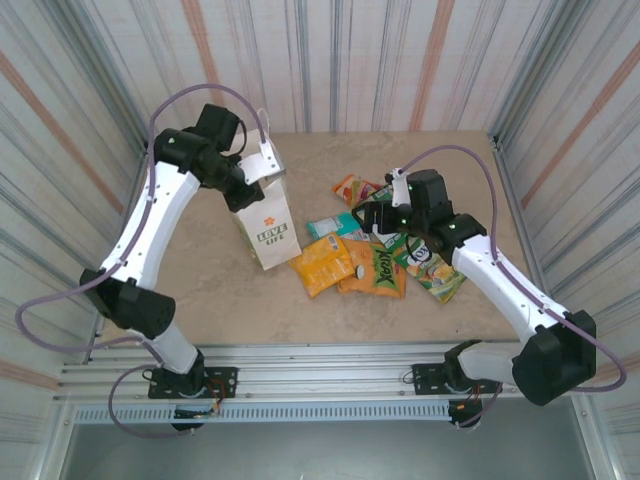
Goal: Place the snacks into the paper bag
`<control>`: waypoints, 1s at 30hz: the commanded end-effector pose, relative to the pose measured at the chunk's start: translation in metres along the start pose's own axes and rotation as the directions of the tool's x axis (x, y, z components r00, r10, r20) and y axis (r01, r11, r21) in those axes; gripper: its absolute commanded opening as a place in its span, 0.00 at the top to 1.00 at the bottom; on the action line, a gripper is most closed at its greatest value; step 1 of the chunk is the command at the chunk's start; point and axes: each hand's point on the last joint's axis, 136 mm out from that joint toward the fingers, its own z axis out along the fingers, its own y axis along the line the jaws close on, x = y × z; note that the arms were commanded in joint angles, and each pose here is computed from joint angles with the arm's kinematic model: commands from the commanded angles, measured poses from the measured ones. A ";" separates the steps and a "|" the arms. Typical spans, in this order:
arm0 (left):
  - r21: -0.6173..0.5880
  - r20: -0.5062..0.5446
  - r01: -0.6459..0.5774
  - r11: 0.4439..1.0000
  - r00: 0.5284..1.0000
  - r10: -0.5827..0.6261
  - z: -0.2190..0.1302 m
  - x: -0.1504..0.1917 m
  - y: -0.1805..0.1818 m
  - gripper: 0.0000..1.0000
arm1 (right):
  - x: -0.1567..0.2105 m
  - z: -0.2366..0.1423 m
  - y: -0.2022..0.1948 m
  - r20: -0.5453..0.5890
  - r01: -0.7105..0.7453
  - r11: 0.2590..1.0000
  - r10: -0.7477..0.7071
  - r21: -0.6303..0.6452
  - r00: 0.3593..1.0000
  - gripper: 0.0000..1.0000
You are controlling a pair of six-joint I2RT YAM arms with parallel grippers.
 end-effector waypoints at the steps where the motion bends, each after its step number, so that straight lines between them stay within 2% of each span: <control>1: 0.028 0.007 -0.095 0.995 0.995 0.095 -0.012 0.011 -0.021 1.00 | -0.002 0.005 0.021 0.029 0.027 0.997 -0.025 -0.078 0.999 0.01; 7: 0.003 -0.018 -0.184 0.983 0.983 0.184 -0.021 0.031 -0.040 1.00 | -0.002 0.015 0.051 0.044 0.075 0.984 -0.068 -0.161 0.997 0.01; 13: -0.019 0.008 -0.258 0.966 0.966 0.259 -0.022 0.038 -0.056 1.00 | 0.001 0.022 0.079 0.053 0.134 0.967 -0.125 -0.217 0.991 0.01; 18: -0.027 0.011 -0.239 0.971 0.971 0.240 -0.022 0.040 -0.063 0.99 | 0.008 0.033 0.095 0.033 0.153 0.958 -0.149 -0.242 0.988 0.01; 20: -0.033 0.005 -0.213 0.977 0.977 0.213 -0.023 0.042 -0.063 0.83 | 0.008 0.035 0.100 0.033 0.161 0.956 -0.158 -0.247 0.987 0.01; 24: -0.037 0.055 -0.148 0.988 0.987 0.150 -0.030 0.032 -0.066 0.32 | 0.006 0.039 0.109 0.035 0.177 0.950 -0.173 -0.256 0.984 0.01; 25: -0.039 0.072 -0.121 0.992 0.990 0.124 -0.033 0.028 -0.066 0.22 | 0.005 0.039 0.110 0.037 0.177 0.950 -0.173 -0.257 0.984 0.01; 26: -0.040 0.088 -0.076 0.996 0.993 0.079 -0.037 0.024 -0.067 0.16 | 0.003 0.039 0.110 0.039 0.179 0.949 -0.175 -0.258 0.984 0.01; 30: -0.042 0.108 0.107 0.993 0.989 -0.102 -0.043 0.020 -0.067 0.14 | 0.001 0.038 0.109 0.043 0.183 0.952 -0.178 -0.245 0.983 0.01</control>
